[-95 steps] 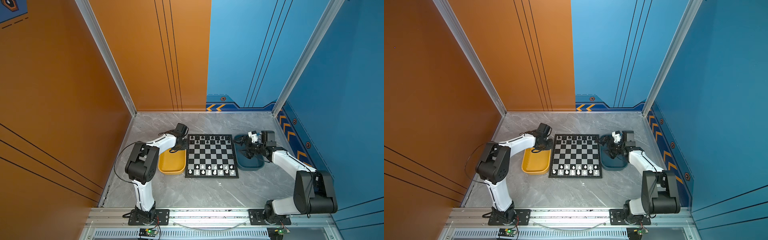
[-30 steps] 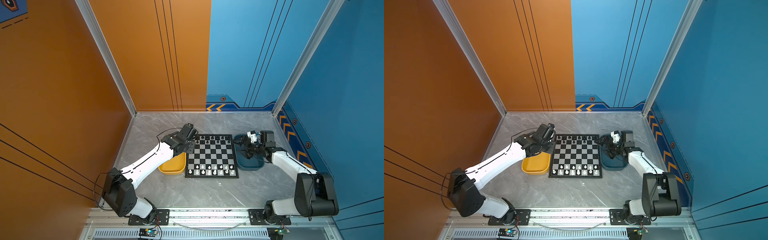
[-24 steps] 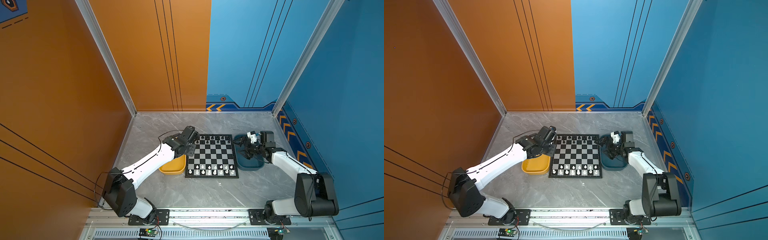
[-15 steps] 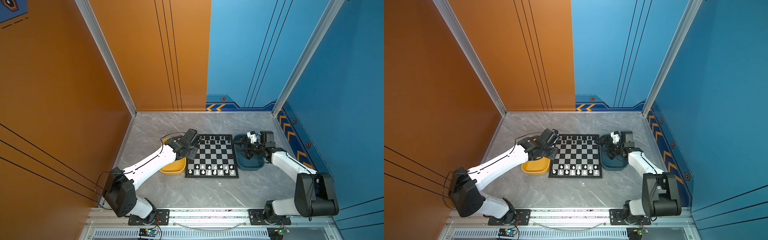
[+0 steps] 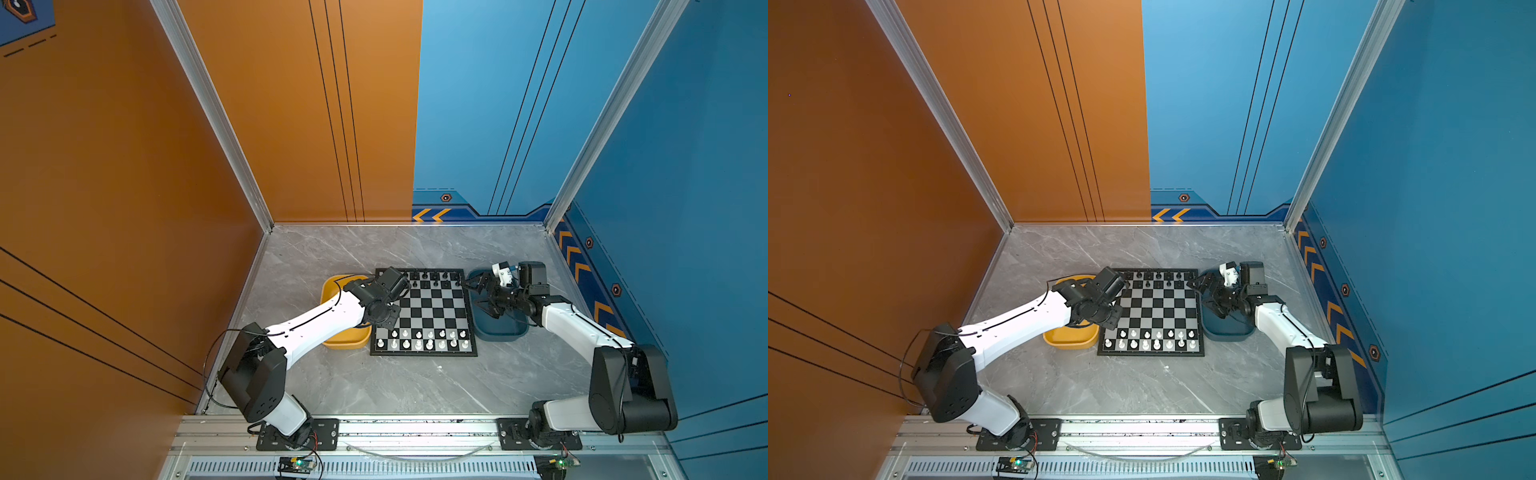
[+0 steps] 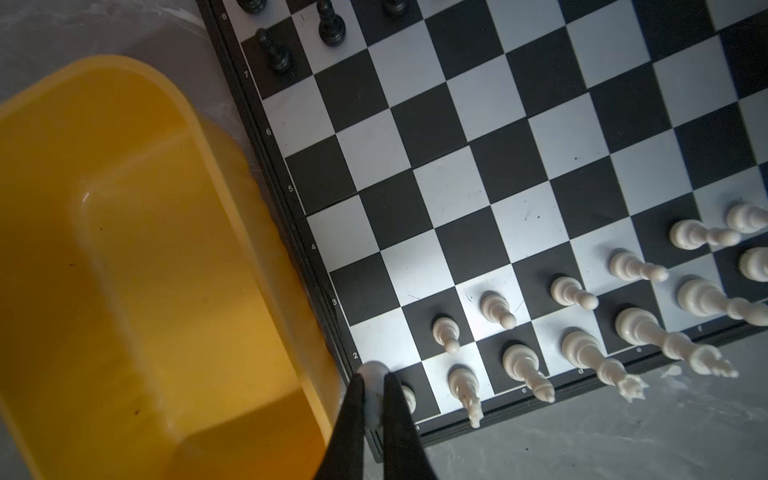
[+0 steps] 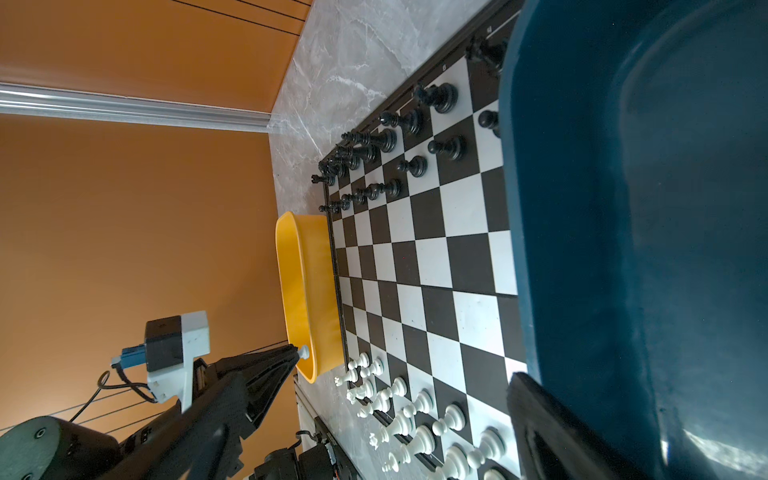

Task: Set up the chess pieces on the board
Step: 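Carry the white pawn with the left gripper to the end of the near row, then lower the pawn onto the last empty square and open the left gripper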

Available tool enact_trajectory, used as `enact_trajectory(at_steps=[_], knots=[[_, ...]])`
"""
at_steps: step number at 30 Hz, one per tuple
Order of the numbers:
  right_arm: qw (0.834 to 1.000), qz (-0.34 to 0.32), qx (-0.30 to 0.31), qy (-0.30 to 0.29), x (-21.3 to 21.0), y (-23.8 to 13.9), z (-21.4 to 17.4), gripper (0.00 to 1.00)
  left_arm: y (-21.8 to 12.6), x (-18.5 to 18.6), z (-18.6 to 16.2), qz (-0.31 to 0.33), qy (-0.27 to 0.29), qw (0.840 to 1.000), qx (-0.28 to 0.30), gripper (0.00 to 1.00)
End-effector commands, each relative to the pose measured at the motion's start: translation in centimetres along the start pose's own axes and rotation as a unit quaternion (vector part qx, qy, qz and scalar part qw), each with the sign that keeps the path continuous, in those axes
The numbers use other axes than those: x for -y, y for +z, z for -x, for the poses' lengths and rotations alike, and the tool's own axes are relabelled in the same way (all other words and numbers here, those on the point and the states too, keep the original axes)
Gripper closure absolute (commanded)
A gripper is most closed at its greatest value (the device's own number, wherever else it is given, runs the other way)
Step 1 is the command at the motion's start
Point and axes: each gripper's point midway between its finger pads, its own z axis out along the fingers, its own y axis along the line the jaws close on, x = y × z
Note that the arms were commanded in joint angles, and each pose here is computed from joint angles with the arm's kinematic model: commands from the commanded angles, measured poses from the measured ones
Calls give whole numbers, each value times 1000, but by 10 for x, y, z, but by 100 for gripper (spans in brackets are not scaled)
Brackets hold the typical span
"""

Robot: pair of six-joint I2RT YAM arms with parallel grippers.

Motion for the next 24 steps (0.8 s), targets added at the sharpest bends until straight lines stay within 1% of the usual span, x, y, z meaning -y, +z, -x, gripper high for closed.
enact_trajectory(at_steps=[1,11,24], knots=[[1000,-3,7,1,2,4,2,0,10,-2,-14,16,-4,1000,-26,100],[1000,-4,5,1,2,5,2,0,22,0,-23,16,-12,999,-39,100],[1000,-3,5,1,2,5,2,0,32,9,-30,-4,-23,999,-45,100]])
